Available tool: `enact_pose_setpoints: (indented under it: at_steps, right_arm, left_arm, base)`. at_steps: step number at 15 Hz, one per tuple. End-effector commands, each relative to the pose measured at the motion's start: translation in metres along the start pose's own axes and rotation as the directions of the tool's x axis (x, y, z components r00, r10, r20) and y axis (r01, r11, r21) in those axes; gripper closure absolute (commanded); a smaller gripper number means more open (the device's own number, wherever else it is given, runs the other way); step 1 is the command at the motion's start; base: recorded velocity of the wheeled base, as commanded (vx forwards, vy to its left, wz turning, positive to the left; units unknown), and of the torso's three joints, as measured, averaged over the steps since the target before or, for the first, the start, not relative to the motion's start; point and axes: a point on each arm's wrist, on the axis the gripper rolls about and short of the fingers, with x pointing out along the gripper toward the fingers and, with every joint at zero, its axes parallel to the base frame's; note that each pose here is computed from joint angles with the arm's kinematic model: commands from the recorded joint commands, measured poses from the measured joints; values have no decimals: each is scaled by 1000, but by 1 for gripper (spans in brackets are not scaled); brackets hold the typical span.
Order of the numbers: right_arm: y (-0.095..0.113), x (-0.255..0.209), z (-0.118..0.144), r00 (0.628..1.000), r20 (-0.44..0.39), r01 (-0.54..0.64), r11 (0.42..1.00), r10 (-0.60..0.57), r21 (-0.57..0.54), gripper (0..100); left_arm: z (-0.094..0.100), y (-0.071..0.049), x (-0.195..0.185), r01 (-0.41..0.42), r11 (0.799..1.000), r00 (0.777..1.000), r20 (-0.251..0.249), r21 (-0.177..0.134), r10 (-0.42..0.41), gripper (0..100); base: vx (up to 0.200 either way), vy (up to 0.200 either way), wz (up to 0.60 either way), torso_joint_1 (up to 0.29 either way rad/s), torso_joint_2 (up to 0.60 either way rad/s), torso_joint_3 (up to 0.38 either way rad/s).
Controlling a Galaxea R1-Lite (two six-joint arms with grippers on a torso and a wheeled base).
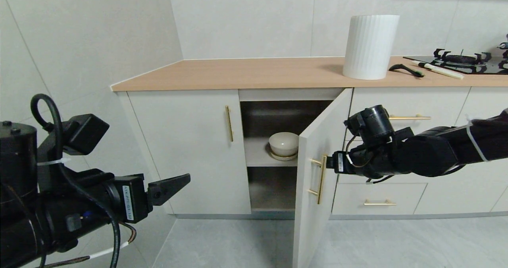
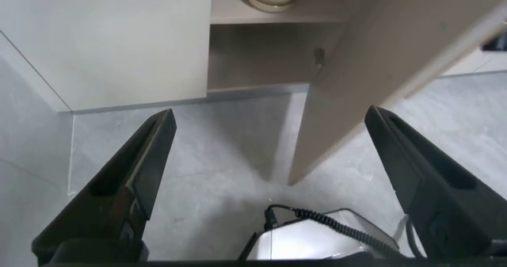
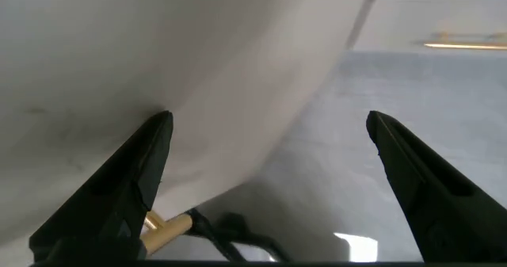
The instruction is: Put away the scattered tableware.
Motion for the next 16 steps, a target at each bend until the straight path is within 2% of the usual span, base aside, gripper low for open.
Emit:
enact_pose_setpoints:
  at_steps: [1, 2, 6, 8, 13, 16]
  right_arm:
    - [1, 12, -6, 1000, -16, 4, 1000, -4, -1, 0]
    - [5, 15, -8, 1000, -13, -1, 1000, 2, 4, 0]
    - [10, 21, -14, 1000, -24, -10, 1000, 10, 2, 0]
    - [14, 22, -13, 1000, 0, -28, 999, 28, 28, 0]
    - [32, 36, -17, 995, 39, -91, 989, 87, 119, 0]
    - [46, 57, -16, 981, 123, -174, 959, 149, 222, 0]
  left_arm:
    - [-1, 0, 1, -2, 1000, 1000, -6, 2, 2, 0]
    - [-2, 1, 0, -5, 1000, 1000, -13, 5, 5, 0]
    - [-2, 1, 0, -6, 1000, 1000, -17, 6, 6, 0]
    - [-1, 0, 0, -4, 1000, 1000, -15, 5, 4, 0]
    - [-1, 0, 0, -5, 1000, 1000, -13, 4, 5, 0]
    - [-1, 0, 0, -3, 1000, 1000, -14, 4, 3, 0]
  base:
    - [0, 0, 0, 0, 0, 0]
    - [0, 0, 0, 0, 0, 0]
    - [200, 0, 0, -4, 0, 4]
    - [200, 0, 0, 2, 7, -2]
    - [0, 0, 0, 0, 0, 0]
    - [0, 0, 0, 0, 0, 0]
